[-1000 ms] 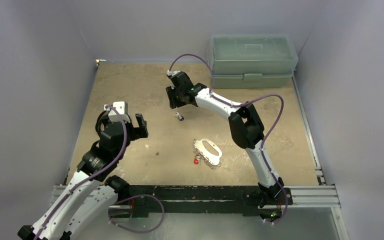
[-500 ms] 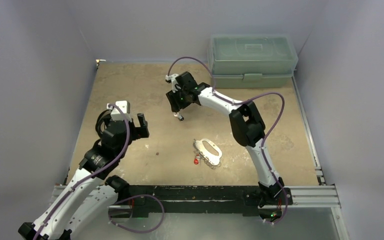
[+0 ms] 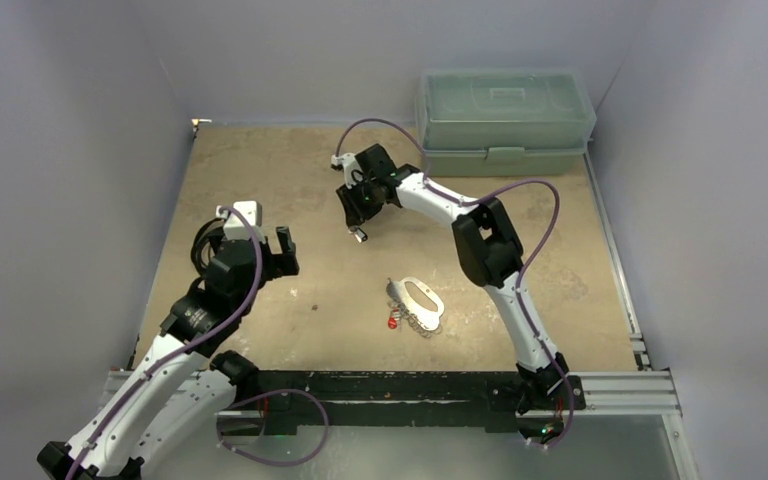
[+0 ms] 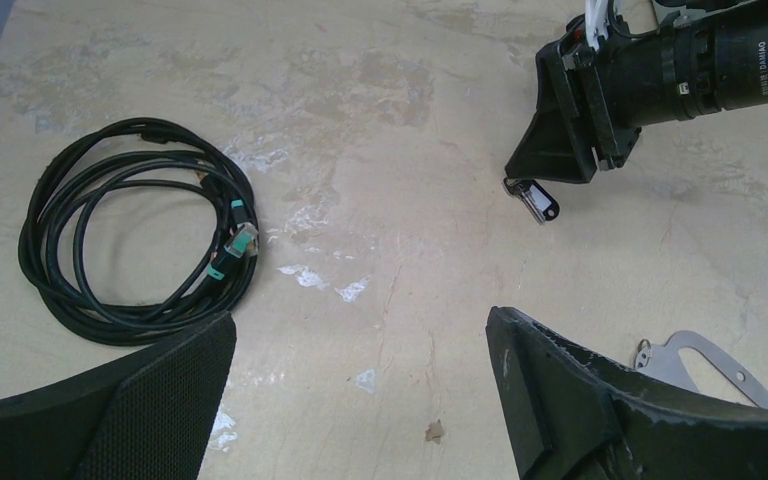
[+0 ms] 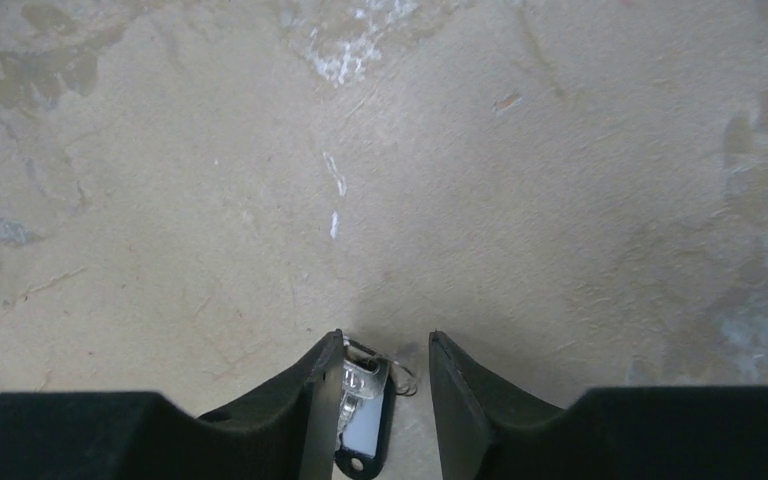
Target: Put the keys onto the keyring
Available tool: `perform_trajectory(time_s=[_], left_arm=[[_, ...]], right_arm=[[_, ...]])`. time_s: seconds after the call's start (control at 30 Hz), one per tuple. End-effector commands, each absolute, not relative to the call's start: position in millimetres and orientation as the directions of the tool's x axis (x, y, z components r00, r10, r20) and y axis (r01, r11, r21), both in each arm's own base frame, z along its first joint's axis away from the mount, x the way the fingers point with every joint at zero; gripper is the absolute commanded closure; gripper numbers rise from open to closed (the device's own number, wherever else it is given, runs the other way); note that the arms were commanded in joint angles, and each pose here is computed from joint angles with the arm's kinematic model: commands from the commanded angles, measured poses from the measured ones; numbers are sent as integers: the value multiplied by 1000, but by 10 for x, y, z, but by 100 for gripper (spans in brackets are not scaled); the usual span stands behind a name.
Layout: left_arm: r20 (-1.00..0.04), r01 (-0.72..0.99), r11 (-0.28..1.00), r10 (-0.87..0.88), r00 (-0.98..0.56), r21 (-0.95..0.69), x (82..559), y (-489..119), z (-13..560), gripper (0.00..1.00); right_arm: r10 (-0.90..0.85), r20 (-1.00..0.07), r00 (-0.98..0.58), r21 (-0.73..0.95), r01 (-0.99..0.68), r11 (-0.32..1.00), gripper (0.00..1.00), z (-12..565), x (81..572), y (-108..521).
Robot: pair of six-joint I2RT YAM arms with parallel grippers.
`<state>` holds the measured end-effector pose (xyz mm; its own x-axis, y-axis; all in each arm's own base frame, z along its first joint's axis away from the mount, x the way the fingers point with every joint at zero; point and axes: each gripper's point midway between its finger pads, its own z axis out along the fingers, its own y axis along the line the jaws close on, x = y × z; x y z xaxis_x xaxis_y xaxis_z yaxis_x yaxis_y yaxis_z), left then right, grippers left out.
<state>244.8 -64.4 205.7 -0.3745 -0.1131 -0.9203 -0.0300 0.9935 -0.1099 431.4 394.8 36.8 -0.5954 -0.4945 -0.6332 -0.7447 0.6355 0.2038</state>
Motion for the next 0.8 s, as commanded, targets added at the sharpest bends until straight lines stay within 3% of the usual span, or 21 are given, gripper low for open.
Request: perform_trajectory(time_s=[0.0,0.37,0.77], left_arm=[[-931,-24,993,-117,-345,-116,2493,-651,2173,5],[-931,-26,993,-114,-346,-112,2499,-649,2172,5],[-930,-27,994,-112,-350,-110,2501,-648,2161,5]], right_arm=[[-510,-630,-586,247,-773,584,62,426,4269,3968],[-570,-593,-569,260,-805,532,64,385,4154,3829],[-554,-614,-562,250,-805,539,84,431,4246,3831]])
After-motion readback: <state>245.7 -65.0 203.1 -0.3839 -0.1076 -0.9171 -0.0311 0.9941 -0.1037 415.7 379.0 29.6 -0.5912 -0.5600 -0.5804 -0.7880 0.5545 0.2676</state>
